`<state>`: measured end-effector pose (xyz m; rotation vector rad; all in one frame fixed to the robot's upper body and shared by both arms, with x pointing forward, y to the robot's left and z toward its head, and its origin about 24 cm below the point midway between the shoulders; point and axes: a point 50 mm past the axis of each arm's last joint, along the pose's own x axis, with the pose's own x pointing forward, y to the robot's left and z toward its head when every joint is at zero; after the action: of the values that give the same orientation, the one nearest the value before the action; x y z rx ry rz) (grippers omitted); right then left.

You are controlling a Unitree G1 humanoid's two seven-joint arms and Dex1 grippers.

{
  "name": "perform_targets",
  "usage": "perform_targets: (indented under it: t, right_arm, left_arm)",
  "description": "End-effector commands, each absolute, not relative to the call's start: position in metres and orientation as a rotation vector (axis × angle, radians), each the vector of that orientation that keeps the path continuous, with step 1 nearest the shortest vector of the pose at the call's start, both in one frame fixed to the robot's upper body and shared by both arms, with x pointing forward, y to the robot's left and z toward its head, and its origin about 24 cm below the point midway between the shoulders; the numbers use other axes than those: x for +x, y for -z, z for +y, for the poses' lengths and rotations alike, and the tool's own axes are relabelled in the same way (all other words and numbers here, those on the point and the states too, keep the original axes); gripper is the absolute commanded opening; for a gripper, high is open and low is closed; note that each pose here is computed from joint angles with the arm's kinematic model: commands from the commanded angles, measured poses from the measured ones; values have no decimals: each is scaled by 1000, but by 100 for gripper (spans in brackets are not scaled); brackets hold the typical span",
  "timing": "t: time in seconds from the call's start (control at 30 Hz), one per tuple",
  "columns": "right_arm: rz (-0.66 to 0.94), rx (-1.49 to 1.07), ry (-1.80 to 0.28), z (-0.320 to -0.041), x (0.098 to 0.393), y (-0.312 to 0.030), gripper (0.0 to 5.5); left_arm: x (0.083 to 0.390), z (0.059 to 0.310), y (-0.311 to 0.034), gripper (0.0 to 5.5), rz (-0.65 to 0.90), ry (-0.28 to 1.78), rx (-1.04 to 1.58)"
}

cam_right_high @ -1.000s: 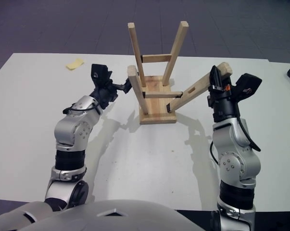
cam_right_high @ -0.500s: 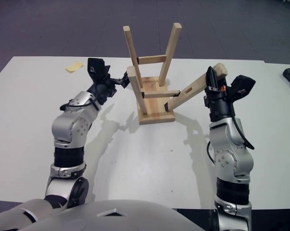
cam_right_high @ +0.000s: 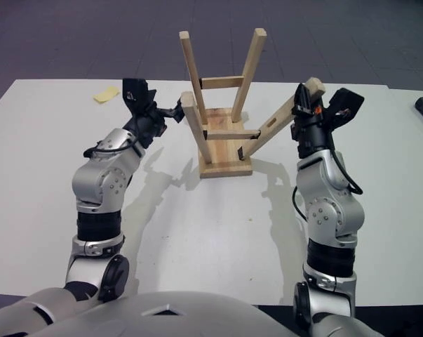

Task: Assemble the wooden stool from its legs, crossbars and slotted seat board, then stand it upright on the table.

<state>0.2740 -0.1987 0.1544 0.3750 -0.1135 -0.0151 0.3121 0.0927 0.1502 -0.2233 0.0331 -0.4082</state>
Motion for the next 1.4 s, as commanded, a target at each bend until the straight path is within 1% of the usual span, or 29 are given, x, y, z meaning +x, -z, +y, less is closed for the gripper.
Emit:
perform_targets:
  t: [0.03, 0.2, 0.3, 0.53, 0.67, 0.77, 0.83, 0.93, 1.1, 1.27, 1.4]
  right_arm:
    - [220, 282, 88, -191, 269, -99, 105]
    - [216, 128, 90, -190, 267, -102, 105]
    - [239, 74, 80, -189, 264, -96, 105]
    - [354, 9, 80, -195, 252, -61, 109]
    - [425, -31, 63, -200, 238, -37, 109]
    - [466, -17, 57, -201, 230, -20, 109]
    - [493, 59, 74, -202, 227, -12, 109]
    - [499, 31, 69, -205, 225, -7, 109]
    - [550, 6, 45, -207, 213, 10, 109]
    - [550, 26, 35, -211, 204, 20, 109]
    - [582, -11, 13, -211, 200, 31, 109]
  left_arm:
    - [311, 84, -170, 540, -35, 450, -244]
    - [310, 82, -171, 540, -41, 446, -253]
    - [309, 82, -173, 540, -46, 442, -258]
    - [308, 81, -180, 540, -68, 443, -272]
    - [308, 81, -181, 540, -67, 442, -276]
    - [309, 83, -183, 540, -72, 438, -281]
    - [310, 85, -186, 540, -83, 432, -283]
    - [312, 91, -193, 540, -116, 410, -284]
    - [315, 105, -207, 540, -188, 362, -317]
    - [316, 107, -211, 540, -209, 356, -333]
    - [316, 105, -214, 540, -220, 371, -325]
